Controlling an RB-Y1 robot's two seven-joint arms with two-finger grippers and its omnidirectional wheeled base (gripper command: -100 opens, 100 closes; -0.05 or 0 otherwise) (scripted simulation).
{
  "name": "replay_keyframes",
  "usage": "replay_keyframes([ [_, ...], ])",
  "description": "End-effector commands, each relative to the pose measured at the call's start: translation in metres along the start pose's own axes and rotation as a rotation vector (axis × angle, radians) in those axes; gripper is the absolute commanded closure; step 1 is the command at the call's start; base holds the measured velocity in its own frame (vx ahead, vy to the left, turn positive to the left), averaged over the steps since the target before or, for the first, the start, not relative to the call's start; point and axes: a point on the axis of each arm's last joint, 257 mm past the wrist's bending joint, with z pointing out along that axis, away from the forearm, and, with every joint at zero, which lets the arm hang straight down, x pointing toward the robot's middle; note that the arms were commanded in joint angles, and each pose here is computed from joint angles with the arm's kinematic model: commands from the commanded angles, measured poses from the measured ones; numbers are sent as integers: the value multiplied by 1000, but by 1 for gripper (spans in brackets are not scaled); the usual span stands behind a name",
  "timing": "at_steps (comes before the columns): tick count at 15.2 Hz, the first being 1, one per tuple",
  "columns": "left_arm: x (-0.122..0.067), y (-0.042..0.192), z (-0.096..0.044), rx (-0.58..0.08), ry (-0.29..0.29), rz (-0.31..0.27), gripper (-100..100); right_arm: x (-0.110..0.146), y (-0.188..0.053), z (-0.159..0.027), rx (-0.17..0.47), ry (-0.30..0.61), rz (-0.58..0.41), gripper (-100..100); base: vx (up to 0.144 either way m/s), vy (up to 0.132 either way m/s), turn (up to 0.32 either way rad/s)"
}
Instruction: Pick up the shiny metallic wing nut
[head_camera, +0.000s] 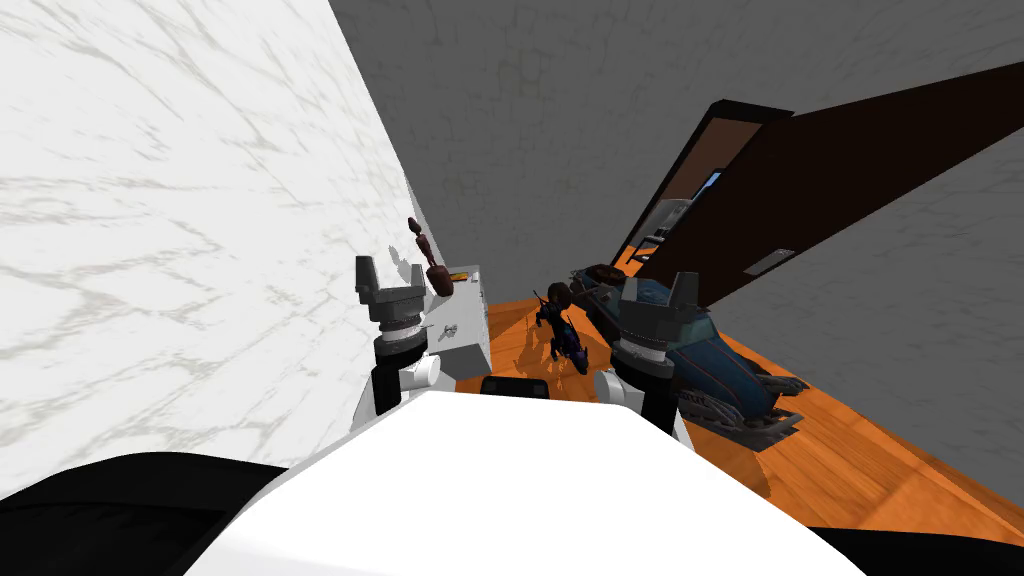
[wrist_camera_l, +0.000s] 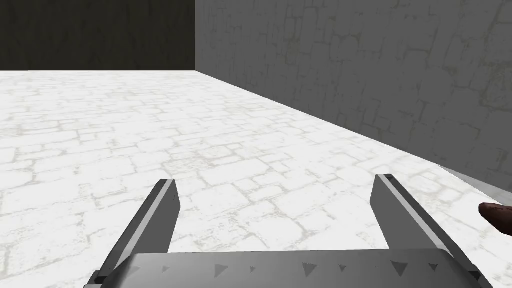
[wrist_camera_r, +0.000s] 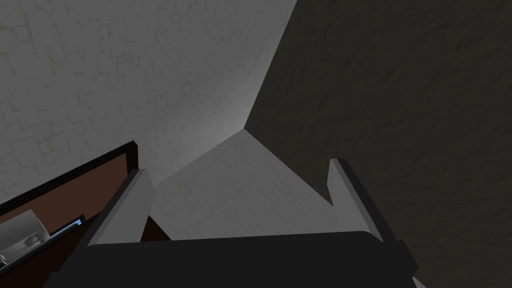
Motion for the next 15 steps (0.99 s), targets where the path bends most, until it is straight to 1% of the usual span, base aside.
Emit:
replay_keyframes([
  [1,1,6,-1,-22,22,6,-100,0,0,0,0,0,0,0,3,-5,-27],
  [4,-3,28,-8,-108,55,24,-100,0,0,0,0,0,0,0,12,-19,-80],
  [5,-3,28,-8,-108,55,24,-100,0,0,0,0,0,0,0,14,-24,-53],
  [6,-7,38,-11,-148,60,31,-100,0,0,0,0,0,0,0,14,-22,-43],
  [7,-7,38,-11,-148,60,31,-100,0,0,0,0,0,0,0,15,-20,-41],
  [8,-12,49,-16,-193,60,39,-100,0,0,0,0,0,0,0,17,-22,-83],
  [9,-12,49,-16,-193,60,39,-100,0,0,0,0,0,0,0,17,-21,-59],
  [10,-19,61,-22,-243,58,48,-100,0,0,0,0,0,0,0,20,-25,-73],
  [11,-19,62,-22,-243,58,48,-100,0,0,0,0,0,0,0,19,-24,-63],
  [12,-26,74,-28,-295,52,56,-100,0,0,0,0,0,0,0,19,-27,-95],
  [13,-26,75,-28,-298,52,57,-100,0,0,0,0,0,0,0,21,-24,-73],
  [14,-34,87,-36,-349,44,66,-100,0,0,0,0,0,0,0,29,-26,-88],
  [15,-35,89,-37,-356,43,66,-100,0,0,0,0,0,0,0,30,-24,-73],
])
